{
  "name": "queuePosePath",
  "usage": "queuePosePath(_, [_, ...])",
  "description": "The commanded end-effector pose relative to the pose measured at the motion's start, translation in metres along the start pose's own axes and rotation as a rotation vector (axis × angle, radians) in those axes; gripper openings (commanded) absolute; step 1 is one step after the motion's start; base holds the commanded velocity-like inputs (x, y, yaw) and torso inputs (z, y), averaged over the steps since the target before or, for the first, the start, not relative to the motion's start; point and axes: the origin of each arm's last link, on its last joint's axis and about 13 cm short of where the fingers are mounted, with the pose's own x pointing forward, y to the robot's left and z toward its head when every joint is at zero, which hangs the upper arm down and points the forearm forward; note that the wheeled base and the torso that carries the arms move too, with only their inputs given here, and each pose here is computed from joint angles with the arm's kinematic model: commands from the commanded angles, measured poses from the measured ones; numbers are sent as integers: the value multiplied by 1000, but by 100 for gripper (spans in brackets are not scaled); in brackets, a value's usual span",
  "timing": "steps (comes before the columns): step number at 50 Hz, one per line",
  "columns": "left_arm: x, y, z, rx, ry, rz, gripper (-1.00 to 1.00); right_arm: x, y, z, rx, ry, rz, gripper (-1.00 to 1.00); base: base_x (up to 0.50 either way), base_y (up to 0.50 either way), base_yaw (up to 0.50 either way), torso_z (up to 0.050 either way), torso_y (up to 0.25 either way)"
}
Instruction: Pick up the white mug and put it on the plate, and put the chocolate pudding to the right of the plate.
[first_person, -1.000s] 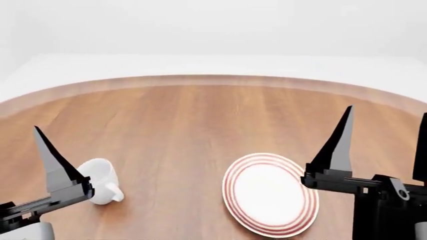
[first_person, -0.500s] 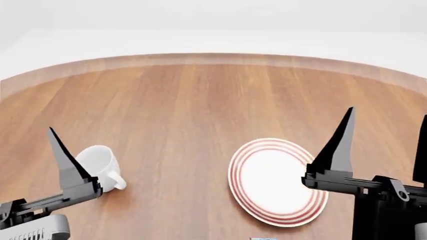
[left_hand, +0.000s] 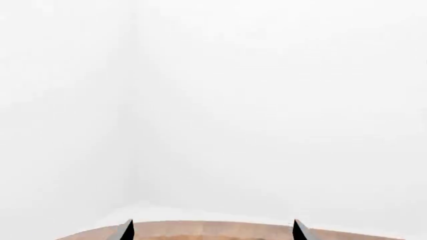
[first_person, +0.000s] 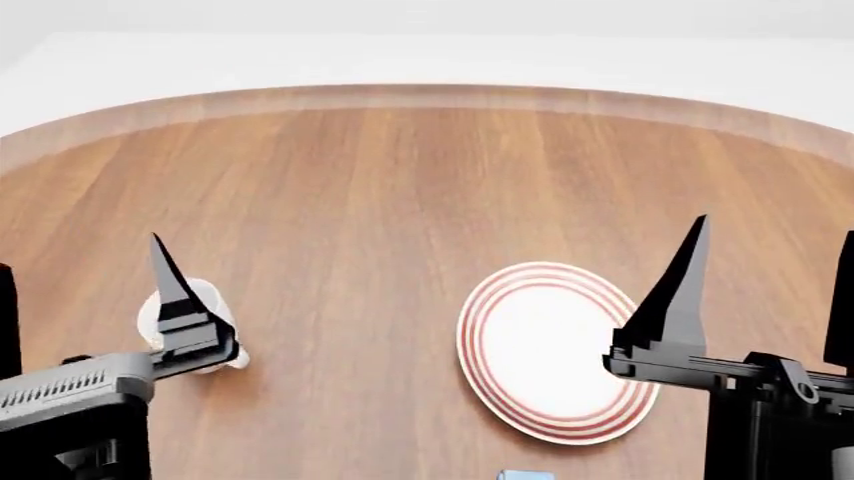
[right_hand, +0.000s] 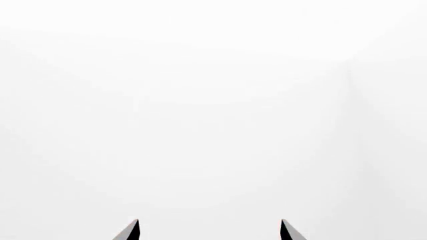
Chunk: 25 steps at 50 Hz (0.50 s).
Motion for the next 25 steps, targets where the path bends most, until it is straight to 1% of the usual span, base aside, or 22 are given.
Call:
queuePosePath(1, [20, -32, 11, -132, 198, -22, 100, 1, 0, 2, 11, -2, 0, 100, 0, 0, 0, 0, 0])
queuePosePath(2, [22, -34, 12, -130, 209, -15, 100, 1, 0, 2, 11, -2, 0, 100, 0, 0, 0, 0, 0])
queuePosePath(5, [33, -40, 12, -150, 298, 70, 100, 0, 0, 2, 11, -1, 0, 100, 0, 0, 0, 0, 0])
queuePosePath(7, [40, -44, 13, -187, 349, 89, 100, 0, 0, 2, 12, -1, 0, 100, 0, 0, 0, 0, 0])
queuePosePath(8, [40, -44, 13, -187, 349, 89, 100, 0, 0, 2, 12, -1, 0, 100, 0, 0, 0, 0, 0])
queuePosePath(9, [44, -48, 15, -198, 347, 86, 100, 0, 0, 1, 13, 2, 1, 100, 0, 0, 0, 0, 0])
queuePosePath(10, [44, -49, 15, -199, 349, 90, 100, 0, 0, 2, 14, 2, 1, 100, 0, 0, 0, 0, 0])
queuePosePath(14, [48, -59, 14, -224, 382, 87, 100, -1, 1, 3, 20, 2, 5, 100, 0, 0, 0, 0, 0])
queuePosePath(16, [53, -64, 16, -227, 395, 103, 100, -1, 1, 3, 23, 3, 6, 100, 0, 0, 0, 0, 0])
queuePosePath(18, [64, -71, 17, -229, 420, 148, 100, -1, 1, 2, 25, 4, 6, 100, 0, 0, 0, 0, 0])
queuePosePath(20, [69, -74, 18, -219, 445, 172, 100, -1, 1, 2, 26, 3, 6, 100, 0, 0, 0, 0, 0])
queuePosePath(21, [72, -77, 19, -215, 437, 173, 100, -1, 1, 2, 26, 4, 7, 100, 0, 0, 0, 0, 0])
queuePosePath(22, [75, -79, 19, -192, 458, 194, 100, -1, 2, 3, 28, 3, 8, 100, 0, 0, 0, 0, 0])
queuePosePath(23, [78, -83, 20, -199, 457, 190, 100, -1, 2, 3, 29, 2, 9, 100, 0, 0, 0, 0, 0])
queuePosePath(25, [80, -85, 20, -179, 485, 221, 100, -1, 2, 3, 30, 2, 11, 100, 0, 0, 0, 0, 0])
